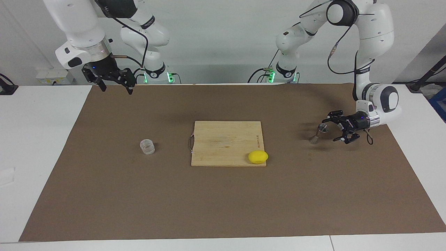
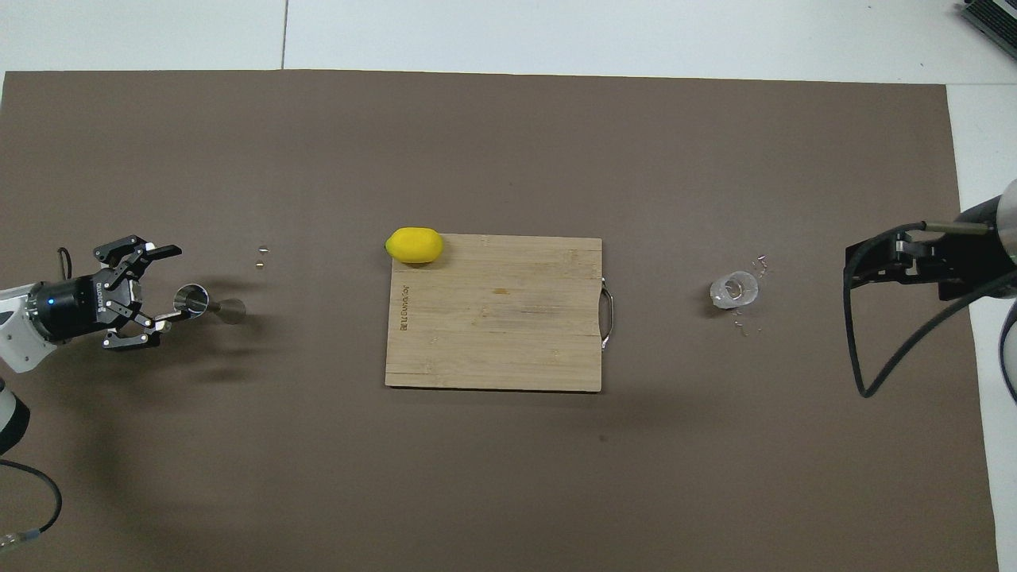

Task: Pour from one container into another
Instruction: 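Close the left gripper on the metal cup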

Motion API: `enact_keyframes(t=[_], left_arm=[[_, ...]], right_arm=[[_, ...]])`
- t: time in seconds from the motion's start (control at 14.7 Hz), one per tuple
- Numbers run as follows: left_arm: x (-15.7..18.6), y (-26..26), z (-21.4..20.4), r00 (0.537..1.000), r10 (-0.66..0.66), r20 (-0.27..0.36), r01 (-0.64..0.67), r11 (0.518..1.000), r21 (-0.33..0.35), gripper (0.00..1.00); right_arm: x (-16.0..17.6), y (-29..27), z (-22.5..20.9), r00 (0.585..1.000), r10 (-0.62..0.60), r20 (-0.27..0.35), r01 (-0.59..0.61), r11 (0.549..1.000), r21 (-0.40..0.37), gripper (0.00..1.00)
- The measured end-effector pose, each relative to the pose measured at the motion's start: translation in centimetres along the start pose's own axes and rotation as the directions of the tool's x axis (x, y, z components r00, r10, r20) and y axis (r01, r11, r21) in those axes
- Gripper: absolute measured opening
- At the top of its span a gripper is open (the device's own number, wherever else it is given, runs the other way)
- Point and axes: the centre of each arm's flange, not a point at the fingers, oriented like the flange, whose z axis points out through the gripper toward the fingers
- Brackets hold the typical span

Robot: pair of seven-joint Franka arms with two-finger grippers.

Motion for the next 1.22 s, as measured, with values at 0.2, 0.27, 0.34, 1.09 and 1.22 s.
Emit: enact_keyframes(t=[0.2, 0.27, 0.34, 1.09, 1.22], left_arm=[[-0.5, 0.41, 0.23, 1.0, 0.003, 0.013, -0.003, 1.0, -0.019, 1.0], [-0.57, 0.47, 0.21, 1.0, 0.002, 0.014, -0.002, 1.0, -0.021, 1.0], [-0.65, 0.54, 0.21, 1.0, 0.001, 0.017, -0.001, 1.0, -0.023, 1.0], [-1.14, 0.98, 0.22, 0.999, 0.019, 0.034, -0.018, 0.999, -0.043, 0.78], [-1.15, 0.98, 0.22, 0.999, 0.02, 0.035, -0.018, 0.999, -0.043, 0.59]], right_arm=[[0.0, 0.0, 0.0, 1.0, 0.0, 0.0, 0.0, 1.0, 0.0, 1.0], [0.0, 0.0, 0.0, 1.0, 0.0, 0.0, 0.0, 1.0, 0.0, 1.0], [0.0, 0.0, 0.0, 1.0, 0.0, 0.0, 0.0, 1.0, 0.0, 1.0], [0.0, 0.0, 0.0, 1.0, 0.0, 0.0, 0.0, 1.0, 0.0, 1.0], [0.0, 0.0, 0.0, 1.0, 0.0, 0.0, 0.0, 1.0, 0.0, 1.0]])
